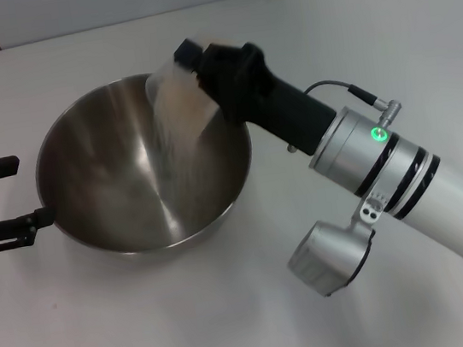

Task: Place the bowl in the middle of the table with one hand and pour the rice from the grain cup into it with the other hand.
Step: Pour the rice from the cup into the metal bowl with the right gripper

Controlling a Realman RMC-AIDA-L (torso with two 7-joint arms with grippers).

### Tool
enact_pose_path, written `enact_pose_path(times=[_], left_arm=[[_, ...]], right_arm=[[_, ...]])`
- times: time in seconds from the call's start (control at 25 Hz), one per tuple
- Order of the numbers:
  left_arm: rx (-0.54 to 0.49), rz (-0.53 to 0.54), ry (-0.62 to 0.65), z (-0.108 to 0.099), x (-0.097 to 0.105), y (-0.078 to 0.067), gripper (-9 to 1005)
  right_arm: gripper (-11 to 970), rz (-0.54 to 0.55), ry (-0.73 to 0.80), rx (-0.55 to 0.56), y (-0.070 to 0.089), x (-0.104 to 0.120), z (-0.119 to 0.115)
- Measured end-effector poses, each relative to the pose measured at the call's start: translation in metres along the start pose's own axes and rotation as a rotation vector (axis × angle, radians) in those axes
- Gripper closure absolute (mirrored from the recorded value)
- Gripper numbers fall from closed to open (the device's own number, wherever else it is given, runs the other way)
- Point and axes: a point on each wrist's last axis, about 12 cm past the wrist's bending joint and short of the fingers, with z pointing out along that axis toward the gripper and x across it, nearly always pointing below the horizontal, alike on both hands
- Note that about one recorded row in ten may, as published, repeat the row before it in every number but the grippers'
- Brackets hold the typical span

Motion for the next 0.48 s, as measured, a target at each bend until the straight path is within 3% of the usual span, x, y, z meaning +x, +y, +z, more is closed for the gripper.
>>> enact_pose_path(times=[0.24, 0.48], left_arm=[[0.000, -0.001, 0.000, 0.000, 0.000, 0.000, 179], [0.000, -0.003, 0.005, 0.000, 0.001, 0.000, 178]], right_arm=[[945, -0.211, -0.084, -0.024, 0.002, -0.015, 0.004], [945, -0.498, -0.110, -0.045, 0.004, -0.024, 0.010]])
